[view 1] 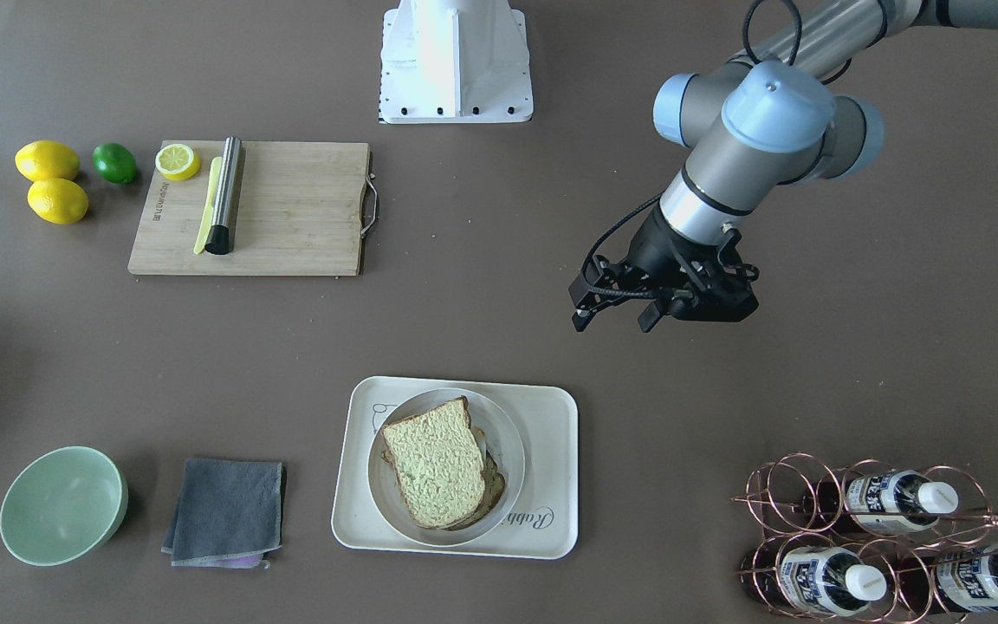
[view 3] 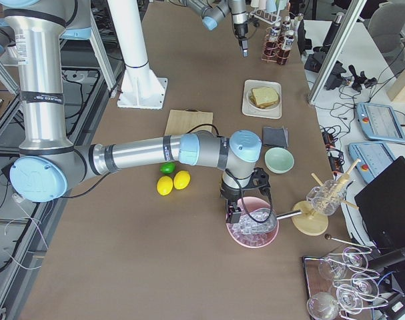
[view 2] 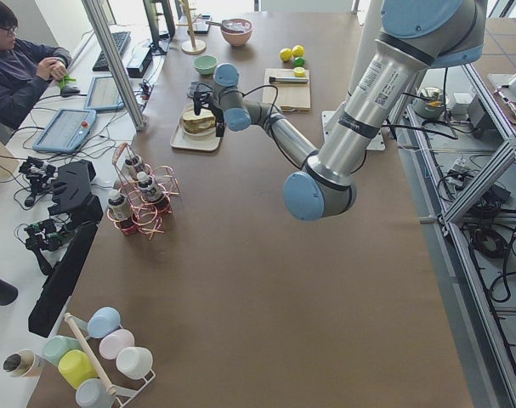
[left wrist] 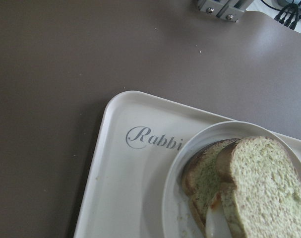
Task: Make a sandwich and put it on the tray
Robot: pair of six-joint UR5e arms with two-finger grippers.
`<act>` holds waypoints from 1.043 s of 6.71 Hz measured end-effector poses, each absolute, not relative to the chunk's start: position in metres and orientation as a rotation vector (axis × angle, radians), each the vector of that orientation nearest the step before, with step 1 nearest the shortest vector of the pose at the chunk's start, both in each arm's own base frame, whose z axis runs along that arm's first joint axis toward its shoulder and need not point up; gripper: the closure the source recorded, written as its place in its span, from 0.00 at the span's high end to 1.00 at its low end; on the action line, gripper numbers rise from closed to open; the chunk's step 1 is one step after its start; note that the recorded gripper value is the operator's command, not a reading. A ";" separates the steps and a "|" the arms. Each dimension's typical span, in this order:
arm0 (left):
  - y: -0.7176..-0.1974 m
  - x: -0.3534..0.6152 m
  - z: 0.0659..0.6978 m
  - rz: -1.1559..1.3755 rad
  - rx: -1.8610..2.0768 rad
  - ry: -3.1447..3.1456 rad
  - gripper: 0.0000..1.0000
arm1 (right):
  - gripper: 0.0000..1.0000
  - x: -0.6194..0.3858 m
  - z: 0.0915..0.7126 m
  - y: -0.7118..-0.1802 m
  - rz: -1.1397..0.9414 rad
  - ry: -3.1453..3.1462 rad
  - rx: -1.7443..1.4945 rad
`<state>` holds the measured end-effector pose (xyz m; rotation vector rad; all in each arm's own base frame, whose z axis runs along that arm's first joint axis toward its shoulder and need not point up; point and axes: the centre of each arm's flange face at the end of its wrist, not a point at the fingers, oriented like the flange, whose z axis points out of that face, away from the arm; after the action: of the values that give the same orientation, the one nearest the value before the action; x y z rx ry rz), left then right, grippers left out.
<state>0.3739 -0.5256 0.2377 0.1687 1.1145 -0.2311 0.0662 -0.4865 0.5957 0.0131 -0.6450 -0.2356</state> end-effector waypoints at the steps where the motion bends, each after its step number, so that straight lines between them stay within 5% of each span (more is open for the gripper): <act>1: -0.492 0.336 0.234 -0.237 0.159 1.095 0.97 | 1.00 0.066 0.596 -0.486 -0.235 -0.645 0.012; 4: -0.453 0.187 0.330 -0.088 0.237 0.960 0.97 | 1.00 0.066 0.602 -0.482 -0.230 -0.646 -0.001; 7: -0.431 0.000 0.510 0.129 0.293 0.777 0.97 | 1.00 0.067 0.621 -0.467 -0.216 -0.649 -0.039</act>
<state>0.0001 -0.4308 0.5101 0.2928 0.7766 0.1285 0.0668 -0.4665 0.6208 -0.0385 -0.6488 -0.2157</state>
